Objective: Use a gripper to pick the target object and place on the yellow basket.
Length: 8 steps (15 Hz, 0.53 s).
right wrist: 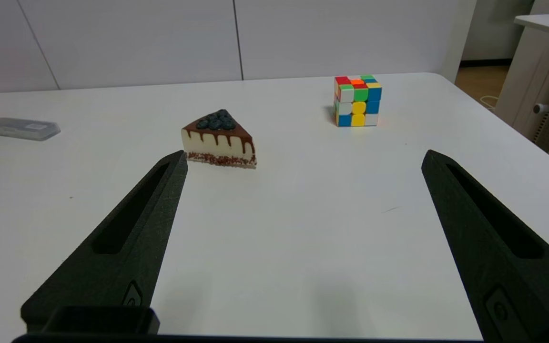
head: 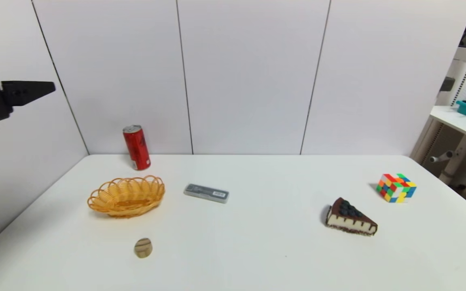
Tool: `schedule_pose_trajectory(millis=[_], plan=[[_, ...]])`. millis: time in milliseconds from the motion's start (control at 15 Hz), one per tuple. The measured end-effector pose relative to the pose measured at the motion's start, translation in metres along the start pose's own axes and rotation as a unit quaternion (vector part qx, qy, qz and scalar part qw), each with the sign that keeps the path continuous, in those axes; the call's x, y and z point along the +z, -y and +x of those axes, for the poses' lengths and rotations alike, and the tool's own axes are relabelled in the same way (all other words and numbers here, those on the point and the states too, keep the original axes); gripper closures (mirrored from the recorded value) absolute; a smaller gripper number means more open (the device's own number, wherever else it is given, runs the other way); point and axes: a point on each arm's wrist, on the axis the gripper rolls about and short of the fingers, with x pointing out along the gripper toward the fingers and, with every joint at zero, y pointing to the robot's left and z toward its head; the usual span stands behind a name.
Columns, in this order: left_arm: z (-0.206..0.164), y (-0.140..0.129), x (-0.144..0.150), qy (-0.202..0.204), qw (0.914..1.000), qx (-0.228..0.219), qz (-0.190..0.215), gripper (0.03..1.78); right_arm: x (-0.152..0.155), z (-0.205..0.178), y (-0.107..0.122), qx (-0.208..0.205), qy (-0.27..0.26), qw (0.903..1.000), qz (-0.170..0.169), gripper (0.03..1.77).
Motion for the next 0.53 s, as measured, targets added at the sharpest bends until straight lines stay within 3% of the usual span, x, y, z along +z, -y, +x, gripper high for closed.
schedule_pose_trajectory(millis=[267, 533], plan=[[0.074, 0.002, -0.002, -0.033, 0.9993, -0.005, 0.016, 0.12, 0.0, 0.0, 0.0, 0.0, 0.0, 1.0, 0.0, 0.1], [0.143, 0.005, -0.033, -0.04, 0.999, -0.011, 0.019, 0.12, 0.0, 0.0, 0.0, 0.0, 0.0, 1.0, 0.0, 0.1]])
